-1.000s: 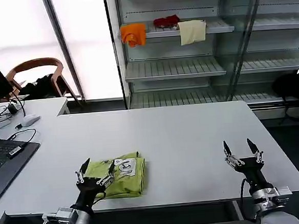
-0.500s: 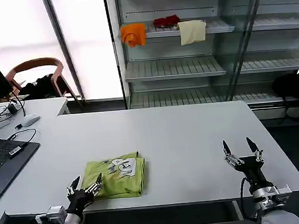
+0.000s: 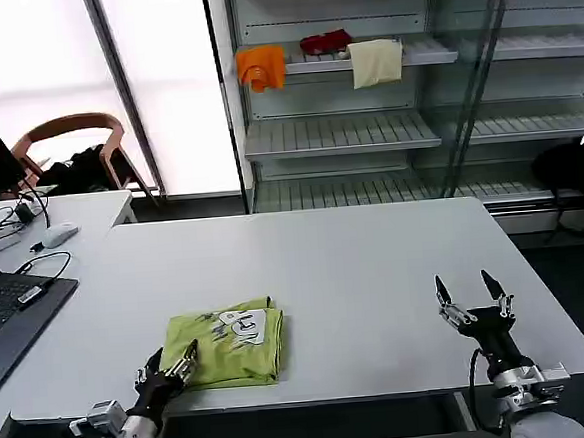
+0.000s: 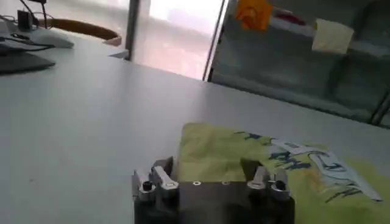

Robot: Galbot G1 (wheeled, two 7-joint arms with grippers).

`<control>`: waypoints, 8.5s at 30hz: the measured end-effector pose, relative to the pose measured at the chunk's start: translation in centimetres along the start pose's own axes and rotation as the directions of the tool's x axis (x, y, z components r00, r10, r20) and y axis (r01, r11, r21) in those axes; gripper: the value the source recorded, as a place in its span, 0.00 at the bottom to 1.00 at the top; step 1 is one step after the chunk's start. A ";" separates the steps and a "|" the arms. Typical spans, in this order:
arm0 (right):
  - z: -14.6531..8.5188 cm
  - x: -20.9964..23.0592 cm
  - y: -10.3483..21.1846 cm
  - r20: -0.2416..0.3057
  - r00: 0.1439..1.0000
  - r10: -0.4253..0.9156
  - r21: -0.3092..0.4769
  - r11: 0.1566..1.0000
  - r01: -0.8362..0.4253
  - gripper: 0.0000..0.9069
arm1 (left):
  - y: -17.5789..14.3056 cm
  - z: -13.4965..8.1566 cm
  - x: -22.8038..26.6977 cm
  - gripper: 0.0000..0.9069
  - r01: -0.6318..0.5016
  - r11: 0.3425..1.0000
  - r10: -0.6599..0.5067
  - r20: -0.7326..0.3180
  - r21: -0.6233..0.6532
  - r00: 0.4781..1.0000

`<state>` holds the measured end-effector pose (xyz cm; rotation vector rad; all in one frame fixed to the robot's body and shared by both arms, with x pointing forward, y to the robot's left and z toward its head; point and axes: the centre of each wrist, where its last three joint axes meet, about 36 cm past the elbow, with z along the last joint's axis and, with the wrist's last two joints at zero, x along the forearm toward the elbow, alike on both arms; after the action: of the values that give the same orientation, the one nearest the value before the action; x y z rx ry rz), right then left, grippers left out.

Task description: Fold and organize the clothes.

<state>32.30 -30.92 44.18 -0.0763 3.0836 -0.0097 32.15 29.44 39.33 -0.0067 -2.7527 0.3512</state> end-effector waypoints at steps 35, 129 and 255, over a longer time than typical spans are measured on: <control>0.3 -0.7 1.0 0.023 0.999 -0.025 -0.009 1.000 0.025 1.00 | 7.0 -5.3 1.2 0.00 0.042 0.986 -0.011 0.189 -0.162 0.982; 1.0 -8.0 14.5 -0.347 0.889 -0.300 -0.145 0.953 0.265 1.00 | -9.2 -7.0 1.7 1.00 -0.131 0.821 0.343 0.297 -0.555 0.891; 0.8 7.1 -0.6 0.064 0.996 0.059 0.091 0.994 -0.065 1.00 | -1.2 -0.5 5.9 1.00 0.051 0.943 0.085 0.386 -0.328 0.919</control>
<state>25.27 -31.83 42.93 0.0232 3.0174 -0.1446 26.87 28.71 42.18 -0.0521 -3.1829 -0.1333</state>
